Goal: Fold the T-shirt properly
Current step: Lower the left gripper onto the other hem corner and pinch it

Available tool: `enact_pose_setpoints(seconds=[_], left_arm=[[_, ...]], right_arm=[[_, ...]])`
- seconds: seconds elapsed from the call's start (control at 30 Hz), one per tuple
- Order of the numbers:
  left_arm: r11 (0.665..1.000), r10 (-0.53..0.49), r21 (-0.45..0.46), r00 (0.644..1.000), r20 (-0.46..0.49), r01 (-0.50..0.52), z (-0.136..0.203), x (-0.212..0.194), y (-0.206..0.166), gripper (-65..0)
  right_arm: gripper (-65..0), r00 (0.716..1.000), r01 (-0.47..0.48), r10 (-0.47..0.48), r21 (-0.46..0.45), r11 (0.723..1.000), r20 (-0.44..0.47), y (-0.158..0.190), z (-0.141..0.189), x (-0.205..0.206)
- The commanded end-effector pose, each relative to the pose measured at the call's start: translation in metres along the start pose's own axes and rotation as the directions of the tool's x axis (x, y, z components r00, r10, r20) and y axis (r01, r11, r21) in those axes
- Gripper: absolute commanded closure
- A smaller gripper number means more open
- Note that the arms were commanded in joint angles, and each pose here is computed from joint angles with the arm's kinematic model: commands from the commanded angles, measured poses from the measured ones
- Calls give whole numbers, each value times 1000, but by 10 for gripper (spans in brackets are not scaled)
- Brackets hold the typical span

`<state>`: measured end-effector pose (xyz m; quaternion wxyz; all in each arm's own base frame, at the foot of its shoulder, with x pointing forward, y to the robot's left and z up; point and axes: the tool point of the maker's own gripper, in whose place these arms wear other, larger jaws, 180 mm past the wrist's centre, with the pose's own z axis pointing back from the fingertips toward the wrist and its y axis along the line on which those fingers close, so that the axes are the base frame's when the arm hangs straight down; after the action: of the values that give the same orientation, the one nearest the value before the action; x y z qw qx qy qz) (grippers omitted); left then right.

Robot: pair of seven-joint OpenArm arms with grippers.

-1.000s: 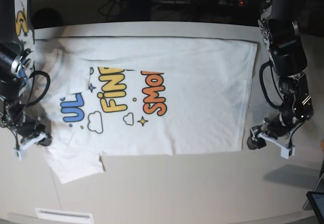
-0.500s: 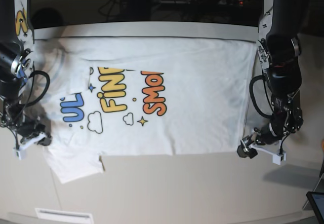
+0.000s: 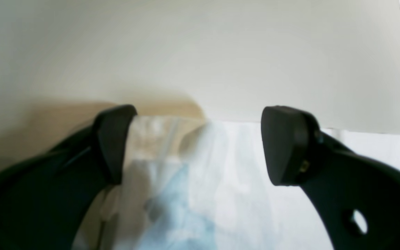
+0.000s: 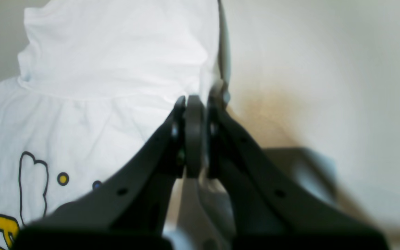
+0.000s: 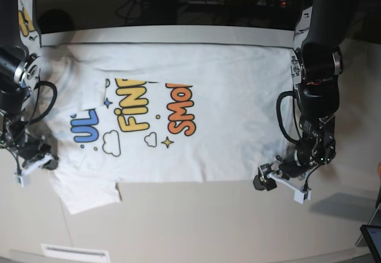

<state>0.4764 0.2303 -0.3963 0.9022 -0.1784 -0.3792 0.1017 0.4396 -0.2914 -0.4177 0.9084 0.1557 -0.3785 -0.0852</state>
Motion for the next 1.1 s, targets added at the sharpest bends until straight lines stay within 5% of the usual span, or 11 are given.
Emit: enact_pose_setpoints(seconds=[0.0, 0.13, 0.3, 0.37, 0.57, 0.63, 1.07], left_arm=[[1000, -10, 8, 999, -52, 10, 0, -7, 0, -541], [1000, -10, 6, 999, -52, 10, 0, -7, -1, -485], [1000, -8, 10, 998, -57, 9, 0, -9, 2, -155], [1000, -8, 16, 998, -60, 9, 1, -11, 5, -69], [999, -29, 38, 998, -54, 31, 9, -11, 17, -57], [998, -48, 45, 998, -34, 50, 14, -6, 21, 0], [983, -172, 62, 985, -9, 172, 40, 7, 22, 0]], right_arm=[[-3, 1000, -24, 24, -25, 999, 13, -7, 5, 15], [-3, 1000, -24, 24, -25, 999, 13, -7, 5, 15], [-3, 1000, -23, 24, -22, 999, 12, -5, 4, 15], [-3, 1000, -23, 23, -19, 1000, 12, -3, 4, 14], [-3, 999, -23, 23, -15, 1000, 30, -2, 3, 18], [-3, 997, -23, 24, -15, 1000, 70, -1, 3, 25], [-3, 975, -12, 10, 10, 1000, 223, 10, -2, 34]])
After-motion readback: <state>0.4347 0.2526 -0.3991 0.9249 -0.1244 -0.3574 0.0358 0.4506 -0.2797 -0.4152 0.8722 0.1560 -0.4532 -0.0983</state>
